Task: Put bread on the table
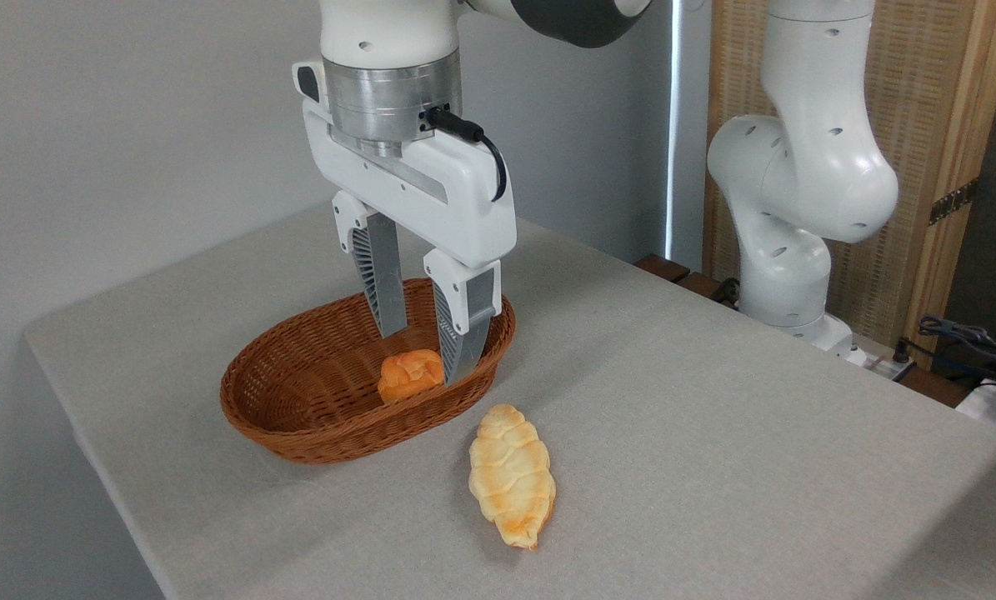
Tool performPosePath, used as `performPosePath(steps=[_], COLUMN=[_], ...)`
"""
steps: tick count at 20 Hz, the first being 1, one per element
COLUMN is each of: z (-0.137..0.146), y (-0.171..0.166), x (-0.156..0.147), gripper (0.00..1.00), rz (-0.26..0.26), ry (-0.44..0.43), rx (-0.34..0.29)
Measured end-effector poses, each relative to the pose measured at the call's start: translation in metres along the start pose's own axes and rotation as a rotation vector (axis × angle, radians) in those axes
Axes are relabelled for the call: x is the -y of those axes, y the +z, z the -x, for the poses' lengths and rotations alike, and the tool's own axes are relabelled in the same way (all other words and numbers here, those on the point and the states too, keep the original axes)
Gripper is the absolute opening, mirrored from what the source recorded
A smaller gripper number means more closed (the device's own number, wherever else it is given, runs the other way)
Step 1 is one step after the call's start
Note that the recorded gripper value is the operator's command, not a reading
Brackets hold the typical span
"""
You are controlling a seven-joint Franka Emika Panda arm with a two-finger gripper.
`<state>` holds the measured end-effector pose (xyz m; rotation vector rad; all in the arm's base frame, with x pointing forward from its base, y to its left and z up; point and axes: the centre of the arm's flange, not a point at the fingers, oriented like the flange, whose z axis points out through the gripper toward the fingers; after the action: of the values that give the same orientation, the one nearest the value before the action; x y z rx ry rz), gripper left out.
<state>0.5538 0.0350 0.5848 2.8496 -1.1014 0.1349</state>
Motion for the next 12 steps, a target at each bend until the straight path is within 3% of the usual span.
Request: performPosePath(steps=[12], z=[-0.0016], y=[-0.0015], x=[-0.0012], gripper=[1.0], rz=[0.012], ry=[-0.004], rx=[-0.018])
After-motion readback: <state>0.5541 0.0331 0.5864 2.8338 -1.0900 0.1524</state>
